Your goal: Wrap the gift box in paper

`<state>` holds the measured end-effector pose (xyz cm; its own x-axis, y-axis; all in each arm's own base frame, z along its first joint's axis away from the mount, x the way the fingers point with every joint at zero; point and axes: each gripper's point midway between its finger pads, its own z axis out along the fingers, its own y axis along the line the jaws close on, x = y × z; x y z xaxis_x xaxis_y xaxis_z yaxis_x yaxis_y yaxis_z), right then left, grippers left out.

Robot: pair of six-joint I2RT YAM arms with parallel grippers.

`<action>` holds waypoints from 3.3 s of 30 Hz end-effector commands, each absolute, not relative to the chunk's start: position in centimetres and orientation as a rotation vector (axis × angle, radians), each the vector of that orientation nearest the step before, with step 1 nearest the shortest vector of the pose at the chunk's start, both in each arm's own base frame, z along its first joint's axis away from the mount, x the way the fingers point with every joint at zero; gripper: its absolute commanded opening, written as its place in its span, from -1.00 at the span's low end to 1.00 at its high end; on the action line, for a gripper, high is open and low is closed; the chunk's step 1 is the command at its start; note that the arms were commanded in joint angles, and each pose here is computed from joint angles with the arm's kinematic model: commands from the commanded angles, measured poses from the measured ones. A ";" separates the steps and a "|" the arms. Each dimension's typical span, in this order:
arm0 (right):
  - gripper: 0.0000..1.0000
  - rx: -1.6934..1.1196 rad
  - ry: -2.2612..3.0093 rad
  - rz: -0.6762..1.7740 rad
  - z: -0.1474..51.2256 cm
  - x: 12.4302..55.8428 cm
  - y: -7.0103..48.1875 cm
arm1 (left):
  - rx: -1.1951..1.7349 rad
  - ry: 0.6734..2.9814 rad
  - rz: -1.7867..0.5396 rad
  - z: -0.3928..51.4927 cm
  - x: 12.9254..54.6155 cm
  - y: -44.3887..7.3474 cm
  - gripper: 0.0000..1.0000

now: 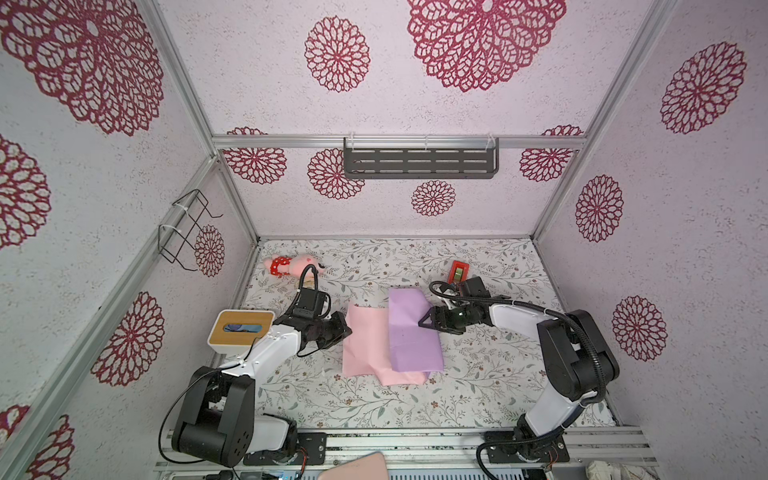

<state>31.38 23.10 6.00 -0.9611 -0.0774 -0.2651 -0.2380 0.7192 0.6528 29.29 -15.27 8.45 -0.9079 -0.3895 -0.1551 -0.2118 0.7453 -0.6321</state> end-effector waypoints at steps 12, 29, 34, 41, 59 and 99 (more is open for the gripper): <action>0.75 -0.213 2.896 0.847 1.5 29.3 20.4 | -0.473 2.682 -0.799 9.1 30.7 -12.4 -0.84; 0.75 -0.216 2.902 0.844 1.3 29.1 20.4 | -0.583 2.678 -0.867 4.6 29.4 -12.0 -0.34; 0.75 -0.215 2.903 0.844 1.3 29.1 20.4 | -0.585 2.665 -0.832 3.9 29.0 -11.5 -0.32; 0.75 -0.216 2.905 0.838 1.2 29.1 20.3 | -0.557 2.623 -0.896 5.2 29.5 -12.1 -0.70; 0.75 -0.215 2.909 0.844 1.1 29.1 20.5 | -0.326 2.630 -0.841 13.7 30.0 -20.7 -0.93; 0.75 -0.204 2.898 0.888 1.3 28.7 21.1 | 0.018 2.857 -0.676 9.7 29.0 -32.5 -0.81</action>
<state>31.36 23.20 5.99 -0.9621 -0.0779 -0.2614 -0.2366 0.7148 0.6581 28.80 -31.48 9.18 -0.9798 -0.0449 -0.1949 0.0423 0.9058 -0.4217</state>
